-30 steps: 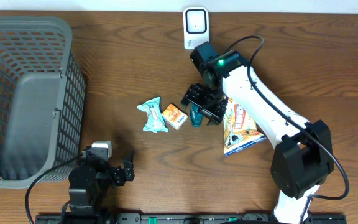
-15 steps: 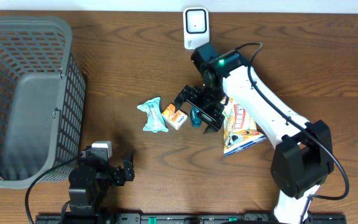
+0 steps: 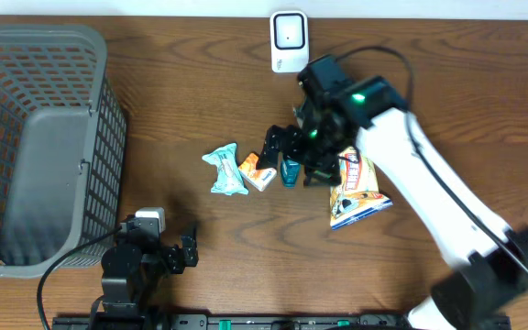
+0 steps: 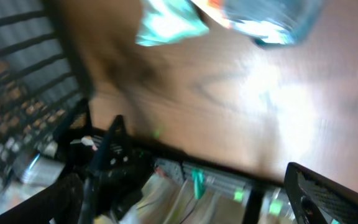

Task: Scan the item barcode
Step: 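Lower the right gripper onto the blue bottle cap, then grasp the blue bottle with the right gripper and lift it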

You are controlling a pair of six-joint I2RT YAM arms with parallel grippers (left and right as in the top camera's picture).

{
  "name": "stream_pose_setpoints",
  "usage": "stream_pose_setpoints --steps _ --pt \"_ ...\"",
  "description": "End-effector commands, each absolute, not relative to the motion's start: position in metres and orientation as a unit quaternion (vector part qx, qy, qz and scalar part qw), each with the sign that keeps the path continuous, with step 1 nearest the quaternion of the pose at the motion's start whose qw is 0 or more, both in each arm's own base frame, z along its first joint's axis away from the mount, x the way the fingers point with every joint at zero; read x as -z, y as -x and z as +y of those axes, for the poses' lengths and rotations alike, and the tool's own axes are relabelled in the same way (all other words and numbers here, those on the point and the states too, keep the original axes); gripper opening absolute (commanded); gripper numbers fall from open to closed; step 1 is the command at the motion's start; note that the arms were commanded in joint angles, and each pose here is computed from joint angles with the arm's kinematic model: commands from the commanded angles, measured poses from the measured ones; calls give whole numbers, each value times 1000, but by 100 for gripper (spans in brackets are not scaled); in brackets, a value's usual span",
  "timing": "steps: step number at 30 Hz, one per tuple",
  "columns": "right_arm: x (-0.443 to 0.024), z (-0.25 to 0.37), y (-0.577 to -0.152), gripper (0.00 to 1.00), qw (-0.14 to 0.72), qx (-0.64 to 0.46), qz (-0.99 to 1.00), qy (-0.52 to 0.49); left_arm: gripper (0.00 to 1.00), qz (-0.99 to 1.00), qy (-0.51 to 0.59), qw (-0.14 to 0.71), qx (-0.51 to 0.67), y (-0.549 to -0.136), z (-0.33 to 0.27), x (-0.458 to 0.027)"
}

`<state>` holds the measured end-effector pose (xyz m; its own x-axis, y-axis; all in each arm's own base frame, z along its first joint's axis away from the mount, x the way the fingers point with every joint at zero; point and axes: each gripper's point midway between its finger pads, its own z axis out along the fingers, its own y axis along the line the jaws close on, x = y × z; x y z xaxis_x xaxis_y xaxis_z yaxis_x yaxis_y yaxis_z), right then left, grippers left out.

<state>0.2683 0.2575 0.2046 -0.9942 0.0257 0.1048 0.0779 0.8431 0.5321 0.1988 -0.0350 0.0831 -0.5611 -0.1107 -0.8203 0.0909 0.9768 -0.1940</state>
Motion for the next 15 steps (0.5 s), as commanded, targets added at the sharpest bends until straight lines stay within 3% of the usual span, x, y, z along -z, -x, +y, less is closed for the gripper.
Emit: stream_pose_setpoints --steps 1,6,9,15 --pt "-245 249 -276 99 -97 285 -937 -177 98 880 8 461 114 -197 -36 -77" --pt "-257 224 -276 99 -202 180 -859 -435 98 880 8 461 114 -197 -36 -77" --pt "-247 209 -285 99 -206 113 -837 -495 98 880 8 461 114 -197 -36 -77" --pt "-216 216 -298 99 -173 99 -815 -545 98 880 8 461 114 -197 -36 -77"
